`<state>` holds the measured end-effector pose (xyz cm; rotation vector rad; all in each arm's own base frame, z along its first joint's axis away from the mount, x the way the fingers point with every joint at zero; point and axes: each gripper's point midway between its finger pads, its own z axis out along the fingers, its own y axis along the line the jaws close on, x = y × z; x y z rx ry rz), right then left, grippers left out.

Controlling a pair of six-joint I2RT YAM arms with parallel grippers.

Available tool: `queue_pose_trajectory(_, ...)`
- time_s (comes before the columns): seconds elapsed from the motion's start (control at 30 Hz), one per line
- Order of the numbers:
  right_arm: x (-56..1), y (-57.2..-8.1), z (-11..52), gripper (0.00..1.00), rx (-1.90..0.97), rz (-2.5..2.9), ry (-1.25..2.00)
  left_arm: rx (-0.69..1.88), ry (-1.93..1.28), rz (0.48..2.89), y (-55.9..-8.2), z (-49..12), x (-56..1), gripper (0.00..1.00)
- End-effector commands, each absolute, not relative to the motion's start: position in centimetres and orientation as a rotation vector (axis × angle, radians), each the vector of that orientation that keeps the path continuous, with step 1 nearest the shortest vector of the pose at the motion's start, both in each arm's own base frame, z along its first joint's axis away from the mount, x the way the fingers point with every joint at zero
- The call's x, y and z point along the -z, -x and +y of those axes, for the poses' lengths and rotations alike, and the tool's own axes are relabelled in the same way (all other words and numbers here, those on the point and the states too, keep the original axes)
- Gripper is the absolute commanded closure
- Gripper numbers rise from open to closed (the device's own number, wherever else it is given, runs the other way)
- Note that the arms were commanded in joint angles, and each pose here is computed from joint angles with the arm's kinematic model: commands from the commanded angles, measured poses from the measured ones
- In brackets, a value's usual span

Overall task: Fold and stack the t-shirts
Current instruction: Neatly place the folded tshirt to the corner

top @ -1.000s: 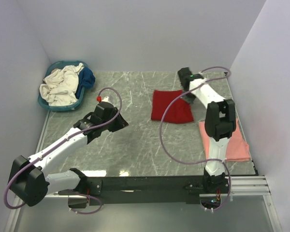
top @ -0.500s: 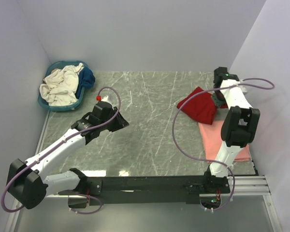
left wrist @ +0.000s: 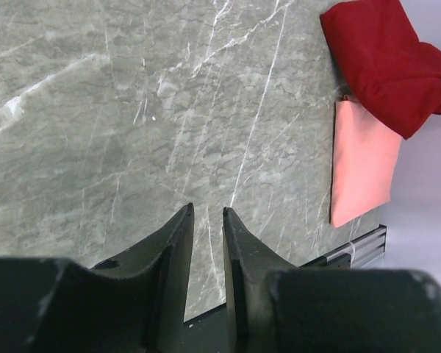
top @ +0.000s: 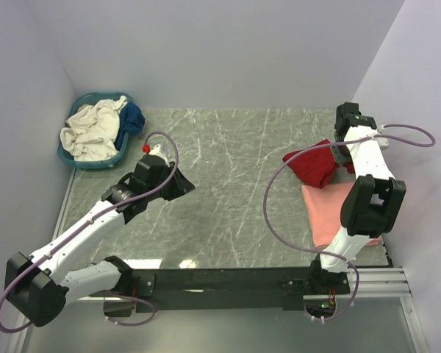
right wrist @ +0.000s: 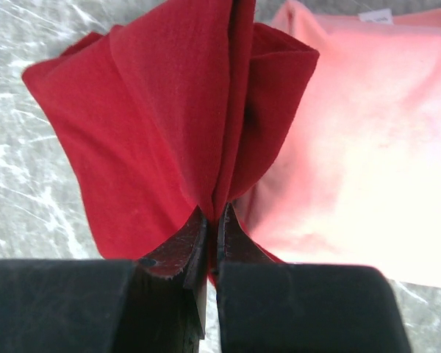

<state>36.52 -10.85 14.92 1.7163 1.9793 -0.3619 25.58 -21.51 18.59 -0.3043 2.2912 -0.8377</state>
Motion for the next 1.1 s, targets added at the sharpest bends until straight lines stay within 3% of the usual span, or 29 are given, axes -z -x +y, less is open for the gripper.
queue_pose_trajectory(0.0,-17.6,-35.0,-11.4,1.0,0.351,1.904,-1.706,0.868,0.276,2.262,-25.3,-21.6,-19.9,0.72)
queue_pose_trajectory(0.57,-21.1,-31.4,-11.5,1.0,0.323,1.918,-1.619,0.895,0.287,2.269,-25.1,-22.0,-19.5,0.73)
queue_pose_trajectory(1.07,-24.3,-32.5,-12.3,1.0,0.284,1.912,-1.546,0.883,0.298,2.279,-25.1,-22.1,-19.1,0.73)
